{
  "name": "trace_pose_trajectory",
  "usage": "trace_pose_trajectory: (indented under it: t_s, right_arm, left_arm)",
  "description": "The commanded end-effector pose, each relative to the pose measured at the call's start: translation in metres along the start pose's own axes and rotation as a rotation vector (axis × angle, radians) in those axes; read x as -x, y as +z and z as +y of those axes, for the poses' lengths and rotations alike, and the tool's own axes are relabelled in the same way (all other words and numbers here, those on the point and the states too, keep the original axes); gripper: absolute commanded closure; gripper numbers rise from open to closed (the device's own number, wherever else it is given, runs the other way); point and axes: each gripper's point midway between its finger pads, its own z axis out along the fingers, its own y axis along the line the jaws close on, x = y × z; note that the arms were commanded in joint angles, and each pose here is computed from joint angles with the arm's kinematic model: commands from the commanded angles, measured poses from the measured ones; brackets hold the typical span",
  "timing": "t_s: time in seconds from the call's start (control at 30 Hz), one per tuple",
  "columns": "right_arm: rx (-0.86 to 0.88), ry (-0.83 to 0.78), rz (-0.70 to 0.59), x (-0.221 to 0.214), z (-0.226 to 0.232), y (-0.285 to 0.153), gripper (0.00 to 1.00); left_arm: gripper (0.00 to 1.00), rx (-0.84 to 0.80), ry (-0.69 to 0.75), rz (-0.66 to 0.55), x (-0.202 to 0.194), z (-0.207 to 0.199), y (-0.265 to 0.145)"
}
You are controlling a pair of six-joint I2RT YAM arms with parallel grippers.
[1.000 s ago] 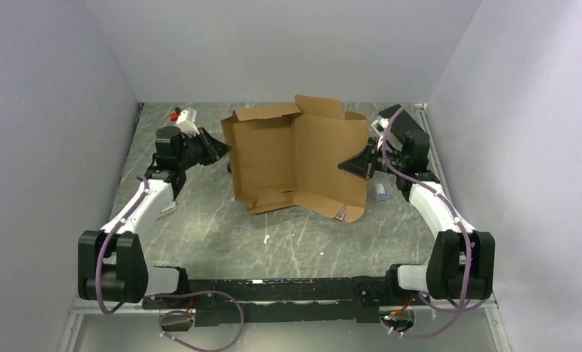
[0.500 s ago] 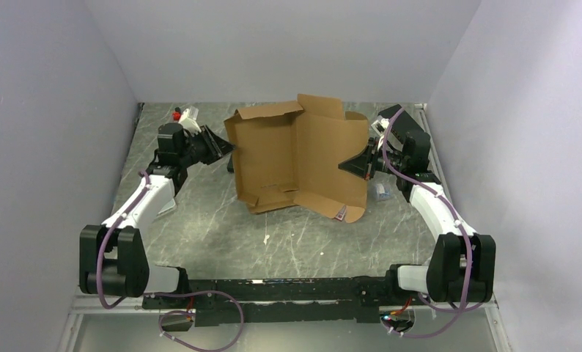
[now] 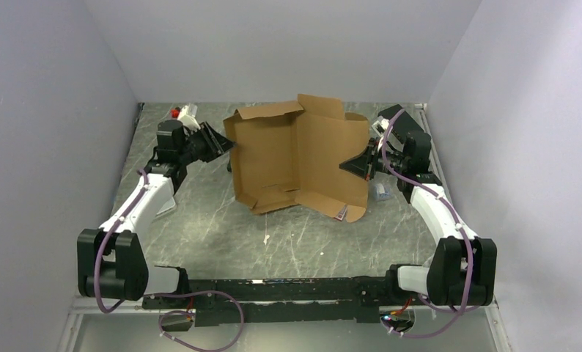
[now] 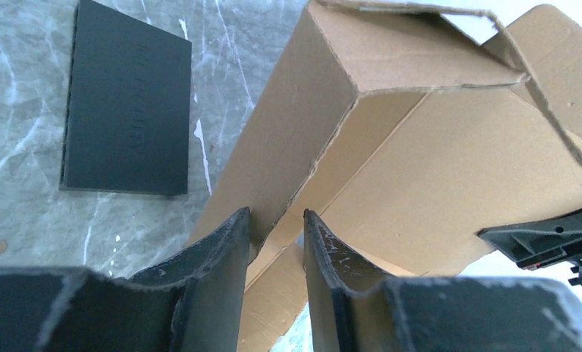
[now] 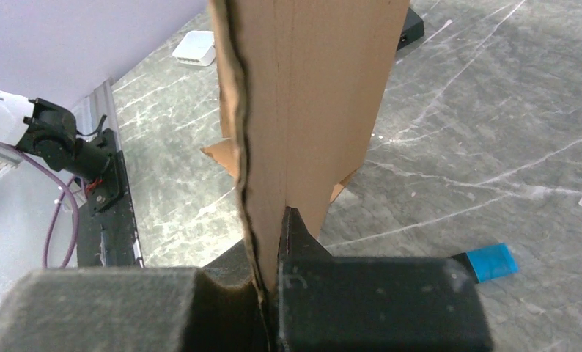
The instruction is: Fold the paper box
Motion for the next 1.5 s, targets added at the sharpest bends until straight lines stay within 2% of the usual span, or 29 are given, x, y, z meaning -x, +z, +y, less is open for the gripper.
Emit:
trace_pose_trajectory:
  t_s: [0.0, 0.13, 0.2, 0.23, 0.3, 0.43, 0.7, 0.8, 0.83, 0.93, 1.1, 1.3, 1.47]
  right_arm:
    - [0.017, -0.089, -0.016, 0.013, 0.010, -0.001, 1.00]
    - [0.023, -0.101, -0.010, 0.013, 0.016, 0.004, 1.00]
    - [0.020, -0.099, -0.008, 0.012, 0.016, 0.004, 1.00]
    - [0.018, -0.100, -0.008, 0.013, 0.016, 0.004, 1.00]
    - [0.014, -0.123, -0.004, 0.012, 0.014, 0.005, 1.00]
    - [0.002, -0.132, -0.004, 0.012, 0.013, 0.005, 1.00]
    - [0.000, -0.150, -0.011, 0.014, 0.018, 0.008, 1.00]
    - [0.000, -0.146, -0.012, 0.013, 0.018, 0.008, 1.00]
    - [0.000, -0.150, -0.013, 0.014, 0.018, 0.008, 1.00]
    - [-0.010, -0.156, -0.014, 0.014, 0.018, 0.007, 1.00]
    - [-0.041, -0.158, -0.009, 0.014, 0.012, 0.006, 1.00]
    - [-0.080, -0.153, -0.001, 0.013, 0.004, 0.006, 1.00]
    - [-0.107, -0.148, 0.003, 0.012, -0.002, 0.005, 1.00]
  left_arm:
    - [0.62, -0.005, 0.069, -0.080, 0.036, -0.025, -0.003]
    - [0.63, 0.076, 0.091, -0.074, 0.041, -0.019, -0.001]
    - [0.67, 0.101, 0.108, -0.079, 0.043, -0.020, 0.000]
    - [0.70, 0.107, 0.123, -0.083, 0.046, -0.022, 0.001]
    - [0.87, 0.129, 0.142, -0.084, 0.047, -0.024, 0.004]
    - [0.99, 0.179, 0.213, -0.069, 0.042, -0.027, 0.010]
    - [1.00, 0.364, 0.542, -0.043, 0.022, -0.037, 0.021]
    - [1.00, 0.374, 0.604, -0.061, 0.022, -0.039, 0.022]
    - [0.99, 0.367, 0.615, -0.057, 0.022, -0.041, 0.023]
    - [0.84, 0.358, 0.598, -0.051, 0.022, -0.045, 0.023]
    - [0.67, 0.299, 0.517, -0.058, 0.019, -0.059, 0.021]
    - [0.61, 0.258, 0.399, -0.087, 0.025, -0.058, 0.009]
    - [0.56, 0.096, 0.258, -0.096, 0.030, -0.065, -0.010]
